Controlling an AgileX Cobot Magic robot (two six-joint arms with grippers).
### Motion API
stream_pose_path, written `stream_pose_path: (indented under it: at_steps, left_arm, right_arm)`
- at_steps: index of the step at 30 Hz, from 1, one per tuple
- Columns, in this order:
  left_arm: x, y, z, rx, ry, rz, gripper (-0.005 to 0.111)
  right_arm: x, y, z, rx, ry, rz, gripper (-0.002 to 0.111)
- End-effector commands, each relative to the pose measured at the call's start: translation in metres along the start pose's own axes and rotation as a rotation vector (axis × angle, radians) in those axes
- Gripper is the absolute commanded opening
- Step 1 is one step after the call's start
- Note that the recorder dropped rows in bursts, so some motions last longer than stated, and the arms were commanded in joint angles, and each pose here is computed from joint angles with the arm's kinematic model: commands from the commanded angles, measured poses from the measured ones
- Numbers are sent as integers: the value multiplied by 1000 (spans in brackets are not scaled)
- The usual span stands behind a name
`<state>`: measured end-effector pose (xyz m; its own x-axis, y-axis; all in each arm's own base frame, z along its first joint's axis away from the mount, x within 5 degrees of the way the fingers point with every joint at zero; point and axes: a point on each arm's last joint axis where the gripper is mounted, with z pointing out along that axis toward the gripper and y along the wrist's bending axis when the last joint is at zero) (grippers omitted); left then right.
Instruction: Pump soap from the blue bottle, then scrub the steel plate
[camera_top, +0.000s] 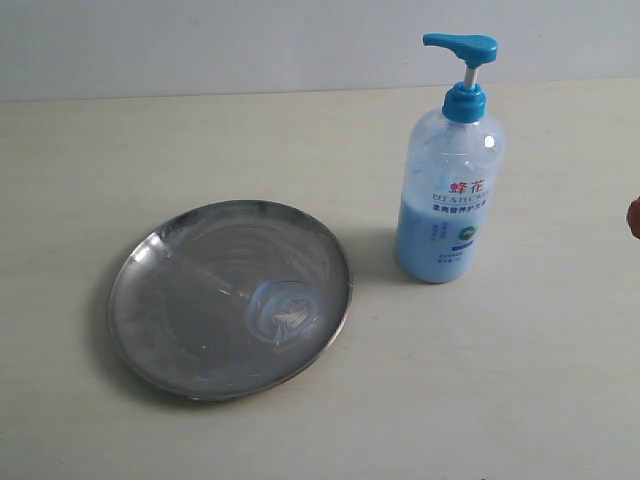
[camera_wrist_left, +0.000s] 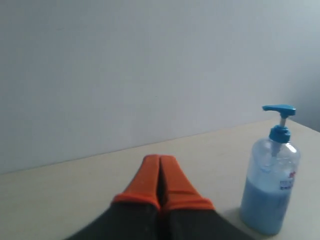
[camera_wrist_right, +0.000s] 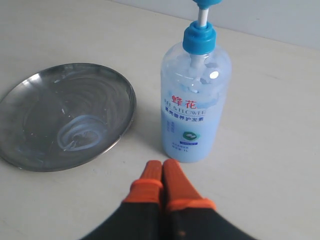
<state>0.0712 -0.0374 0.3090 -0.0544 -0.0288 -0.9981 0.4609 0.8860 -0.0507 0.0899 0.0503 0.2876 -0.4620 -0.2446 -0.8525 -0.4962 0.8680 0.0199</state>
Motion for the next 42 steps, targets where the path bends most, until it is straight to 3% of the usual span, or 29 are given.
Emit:
stream_pose_path:
  at_steps: [1, 10, 24, 42]
  left_arm:
    - [21, 8, -11, -96, -51, -27, 0]
    - [61, 15, -24, -218, -101, -71, 0]
    - [102, 25, -23, -352, -35, -103, 0]
    - [120, 29, -26, -422, 117, -98, 0]
  right_arm:
    - [0, 0, -1, 6, -20, -3, 0]
    - [0, 0, -1, 6, -20, -3, 0]
    - [0, 0, -1, 5, -18, -3, 0]
    - [0, 0, -1, 5, -16, -3, 0]
